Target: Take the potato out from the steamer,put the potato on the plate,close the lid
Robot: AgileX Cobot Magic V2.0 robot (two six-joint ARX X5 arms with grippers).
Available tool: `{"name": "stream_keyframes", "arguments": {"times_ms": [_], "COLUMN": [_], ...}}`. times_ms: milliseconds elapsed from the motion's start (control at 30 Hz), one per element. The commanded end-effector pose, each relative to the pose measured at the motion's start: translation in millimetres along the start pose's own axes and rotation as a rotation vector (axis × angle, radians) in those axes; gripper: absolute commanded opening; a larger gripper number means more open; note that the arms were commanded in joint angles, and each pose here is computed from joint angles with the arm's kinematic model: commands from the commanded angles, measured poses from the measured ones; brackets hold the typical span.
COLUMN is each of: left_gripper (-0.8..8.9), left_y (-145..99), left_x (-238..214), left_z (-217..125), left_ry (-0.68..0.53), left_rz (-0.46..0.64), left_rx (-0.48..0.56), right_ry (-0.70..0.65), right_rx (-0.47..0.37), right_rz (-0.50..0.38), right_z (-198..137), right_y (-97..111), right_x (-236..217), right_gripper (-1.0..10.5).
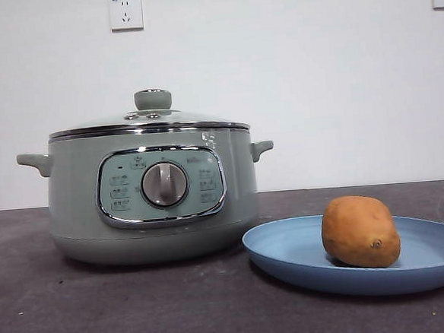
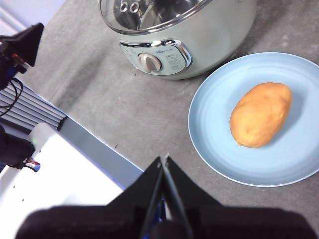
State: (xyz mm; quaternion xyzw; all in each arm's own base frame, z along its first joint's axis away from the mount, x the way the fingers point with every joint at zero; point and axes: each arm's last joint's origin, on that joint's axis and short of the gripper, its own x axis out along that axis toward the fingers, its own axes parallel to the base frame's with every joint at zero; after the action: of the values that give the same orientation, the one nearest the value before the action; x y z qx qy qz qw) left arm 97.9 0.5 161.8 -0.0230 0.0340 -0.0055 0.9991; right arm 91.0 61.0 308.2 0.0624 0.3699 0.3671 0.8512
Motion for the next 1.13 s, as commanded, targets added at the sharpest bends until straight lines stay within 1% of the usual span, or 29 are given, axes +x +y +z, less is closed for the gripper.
{"name": "stream_keyframes", "arguments": {"times_ms": [33,300,1067,1133], "left_gripper": [-0.03,-0.03,-0.03,-0.03], "left_y": [0.6,0.9,0.9,0.9], "left_x": [-0.2,-0.8,-0.8,-0.8], "left_z": [-5.6,-14.7,-14.8,-14.8], "left_ry": [0.015,0.109,0.112,0.112], "left_rz": [0.005,0.007,0.007,0.007], "left_rx": [-0.012,-0.012,-0.012,-0.012], "right_ry": [-0.008,-0.007,-0.008,-0.007], "right_rx": [-0.002,-0.002,-0.002,-0.022], "right_rz": [0.003,0.003,0.003,0.003], "right_z": [1.1,1.0,1.1,1.0], "right_y": [0.7,0.7,0.7,0.7], "right_x": [-1.0,-1.0,-1.0,-1.0], "right_gripper": [0.0,0.0,0.0,0.0]}}
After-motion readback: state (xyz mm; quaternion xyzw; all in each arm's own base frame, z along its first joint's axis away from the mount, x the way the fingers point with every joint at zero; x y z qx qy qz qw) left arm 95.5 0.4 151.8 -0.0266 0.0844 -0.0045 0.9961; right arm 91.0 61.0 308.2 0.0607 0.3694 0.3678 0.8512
